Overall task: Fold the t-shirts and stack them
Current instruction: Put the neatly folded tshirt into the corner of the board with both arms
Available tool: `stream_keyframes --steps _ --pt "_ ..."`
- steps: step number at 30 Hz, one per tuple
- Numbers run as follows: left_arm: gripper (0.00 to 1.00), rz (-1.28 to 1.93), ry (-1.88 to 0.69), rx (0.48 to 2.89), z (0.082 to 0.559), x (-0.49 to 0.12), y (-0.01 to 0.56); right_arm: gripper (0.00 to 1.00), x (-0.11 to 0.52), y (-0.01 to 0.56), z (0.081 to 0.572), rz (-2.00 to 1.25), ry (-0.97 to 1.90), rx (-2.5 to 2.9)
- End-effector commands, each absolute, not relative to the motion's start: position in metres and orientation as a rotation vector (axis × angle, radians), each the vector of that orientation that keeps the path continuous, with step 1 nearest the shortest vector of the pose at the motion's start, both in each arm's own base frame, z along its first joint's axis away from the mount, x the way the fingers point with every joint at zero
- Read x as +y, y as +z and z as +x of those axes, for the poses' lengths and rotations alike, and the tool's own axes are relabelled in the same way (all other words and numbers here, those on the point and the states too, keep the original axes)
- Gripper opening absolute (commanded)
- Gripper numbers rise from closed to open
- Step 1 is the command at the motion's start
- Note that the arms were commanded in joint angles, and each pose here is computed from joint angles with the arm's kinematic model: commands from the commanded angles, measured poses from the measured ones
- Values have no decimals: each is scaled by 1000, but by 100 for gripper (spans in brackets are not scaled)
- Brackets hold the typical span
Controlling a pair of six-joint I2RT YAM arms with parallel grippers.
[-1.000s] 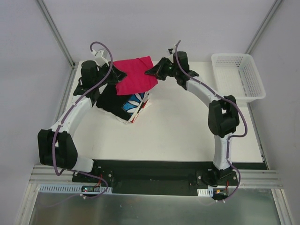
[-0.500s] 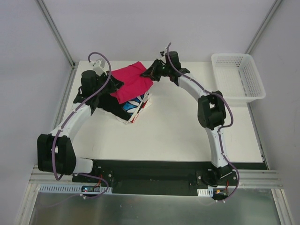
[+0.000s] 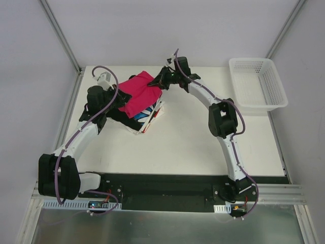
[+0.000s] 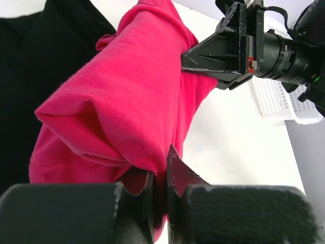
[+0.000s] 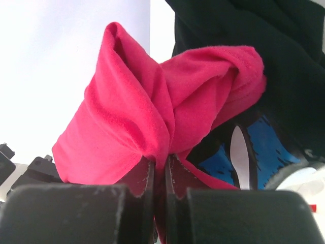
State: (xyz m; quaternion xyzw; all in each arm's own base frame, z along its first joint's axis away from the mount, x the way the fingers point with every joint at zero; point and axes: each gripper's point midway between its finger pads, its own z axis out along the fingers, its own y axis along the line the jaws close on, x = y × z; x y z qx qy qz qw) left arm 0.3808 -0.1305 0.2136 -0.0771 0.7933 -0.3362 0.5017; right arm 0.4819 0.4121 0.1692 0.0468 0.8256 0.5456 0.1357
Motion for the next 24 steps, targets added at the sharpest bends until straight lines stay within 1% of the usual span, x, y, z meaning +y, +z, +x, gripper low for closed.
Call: stream_keyframes --steps 1,2,3,8,12,15,16,18,19,20,22,24 --pt "0 -142 -780 1789 394 -126 265 0 405 197 516 181 1558 2281" --pt "0 -145 -771 1803 395 -125 265 1 407 209 519 169 1572 2251" --pt "0 -137 -752 1799 396 -124 268 0 407 202 522 183 1576 2261" --pt "0 -112 -688 1750 399 -116 301 1 413 216 525 177 1616 2225" --pt "0 -128 -647 1737 389 -108 309 1 414 210 518 165 1632 2251" --pt "0 -206 -628 1781 378 -100 278 1 416 199 508 158 1658 2281" --pt "0 -234 -622 1810 374 -98 253 1 414 183 504 177 1664 2310" --pt "0 -276 -646 1799 367 -97 236 1 413 177 500 192 1674 2326" --pt "0 -297 -655 1833 360 -98 212 1 412 171 498 199 1674 2342" --pt "0 -299 -665 1811 361 -98 211 1 411 169 498 202 1676 2346" --pt "0 -323 -678 1849 358 -100 189 1 413 165 495 219 1693 2366" --pt "0 -325 -710 1851 361 -104 179 1 411 164 493 240 1690 2377"
